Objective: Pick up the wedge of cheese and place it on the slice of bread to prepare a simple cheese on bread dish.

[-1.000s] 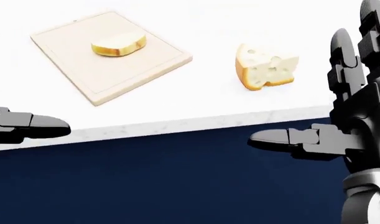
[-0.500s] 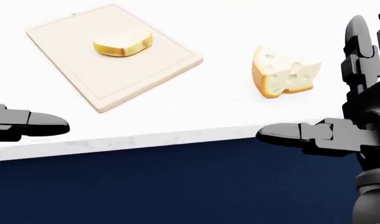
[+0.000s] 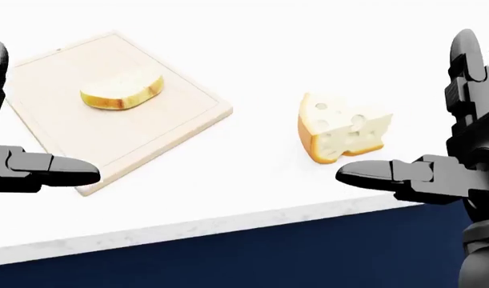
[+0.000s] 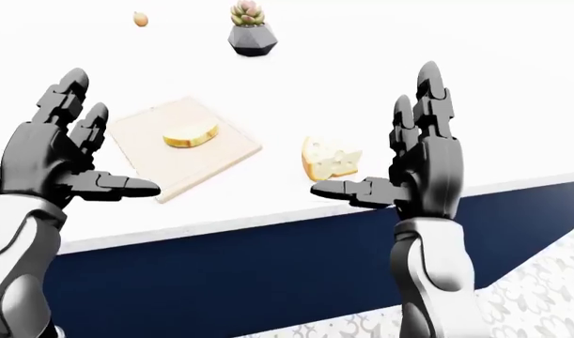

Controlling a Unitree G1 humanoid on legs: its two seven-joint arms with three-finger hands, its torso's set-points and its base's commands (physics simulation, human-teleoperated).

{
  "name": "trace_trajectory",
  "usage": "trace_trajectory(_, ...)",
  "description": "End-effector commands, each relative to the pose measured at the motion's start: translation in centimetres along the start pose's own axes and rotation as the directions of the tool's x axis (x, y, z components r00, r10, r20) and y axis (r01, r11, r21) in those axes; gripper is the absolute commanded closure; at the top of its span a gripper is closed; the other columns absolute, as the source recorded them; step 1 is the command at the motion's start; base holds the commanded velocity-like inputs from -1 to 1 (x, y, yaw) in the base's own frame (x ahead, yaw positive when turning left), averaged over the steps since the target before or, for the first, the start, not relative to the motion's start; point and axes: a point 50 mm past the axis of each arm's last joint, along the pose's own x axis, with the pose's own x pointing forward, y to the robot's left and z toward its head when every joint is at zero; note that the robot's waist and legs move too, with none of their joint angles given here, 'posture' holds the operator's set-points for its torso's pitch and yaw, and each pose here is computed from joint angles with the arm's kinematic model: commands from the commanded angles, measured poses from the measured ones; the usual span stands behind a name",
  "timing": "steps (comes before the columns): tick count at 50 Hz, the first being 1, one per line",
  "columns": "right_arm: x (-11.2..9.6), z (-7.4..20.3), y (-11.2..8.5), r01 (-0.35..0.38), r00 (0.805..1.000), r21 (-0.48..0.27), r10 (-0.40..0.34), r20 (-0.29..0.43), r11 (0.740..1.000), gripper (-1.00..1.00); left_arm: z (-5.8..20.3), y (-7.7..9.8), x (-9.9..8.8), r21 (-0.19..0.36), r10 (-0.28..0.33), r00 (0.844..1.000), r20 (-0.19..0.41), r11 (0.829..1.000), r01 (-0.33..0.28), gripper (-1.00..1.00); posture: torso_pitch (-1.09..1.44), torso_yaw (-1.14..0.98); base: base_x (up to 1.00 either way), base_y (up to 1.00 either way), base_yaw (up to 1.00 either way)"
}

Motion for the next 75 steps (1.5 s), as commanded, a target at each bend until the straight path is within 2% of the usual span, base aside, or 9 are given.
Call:
trace_trajectory(1,0.0,1.5,0.4,-0.02,0.996,0.005,0.019,0.084,1.0,-1.0,1.6,0.5,-0.1,0.022,0.024,0.995,0.094,0.999,-0.027,-1.0,0.0,0.0,0.3,0.0,0.0)
trace_trajectory(13,-0.4,3.1,0.1,-0.011,0.992,-0.006,0.012,0.126,1.0,-1.0,2.0,0.7,-0.5,0.022,0.03,0.994,0.104,0.999,-0.032,-1.0,0.0,0.0,0.18,0.0,0.0)
trace_trajectory(23,-1.2,5.9,-0.3,-0.013,0.985,-0.12,0.033,0.172,0.993,-1.0,2.6,1.1,-1.4,0.021,0.035,0.993,0.115,0.999,-0.038,-1.0,0.0,0.0,0.0,0.0,0.0)
trace_trajectory(32,-1.3,4.9,0.6,-0.098,0.986,-0.239,0.128,0.11,0.966,-1.0,2.6,1.4,-1.5,0.022,0.04,0.992,0.117,0.999,-0.043,-1.0,0.0,0.0,0.0,0.0,0.0)
trace_trajectory(45,-1.5,4.0,1.0,-0.191,0.978,-0.304,0.209,0.029,0.933,-1.0,3.2,1.3,-1.6,0.028,0.037,0.991,0.126,0.999,-0.041,-1.0,0.0,0.0,0.0,0.0,0.0)
trace_trajectory(52,-1.5,4.1,-0.2,-0.145,0.986,-0.299,0.162,0.032,0.943,-1.0,6.1,-0.3,-0.7,0.08,-0.028,0.986,0.167,0.997,0.015,-1.0,0.0,0.0,0.0,0.0,0.0)
trace_trajectory(62,-1.8,4.6,-2.4,-0.066,0.996,-0.301,0.082,0.041,0.951,-1.0,8.8,-5.0,2.0,0.147,-0.162,0.965,0.207,0.98,0.133,-1.0,0.0,0.0,0.0,0.0,0.0)
trace_trajectory(71,-2.1,5.0,-4.0,0.006,0.998,-0.29,0.01,0.054,0.957,-1.0,9.3,-8.6,3.5,0.158,-0.285,0.938,0.198,0.954,0.257,-1.0,0.0,0.0,0.0,0.0,0.0)
trace_trajectory(75,-2.4,4.9,-4.2,0.014,0.999,-0.29,0.0,0.049,0.957,-1.0,9.9,-10.4,4.1,0.201,-0.332,0.923,0.197,0.935,0.293,-1.0,0.0,0.0,0.0,0.0,0.0)
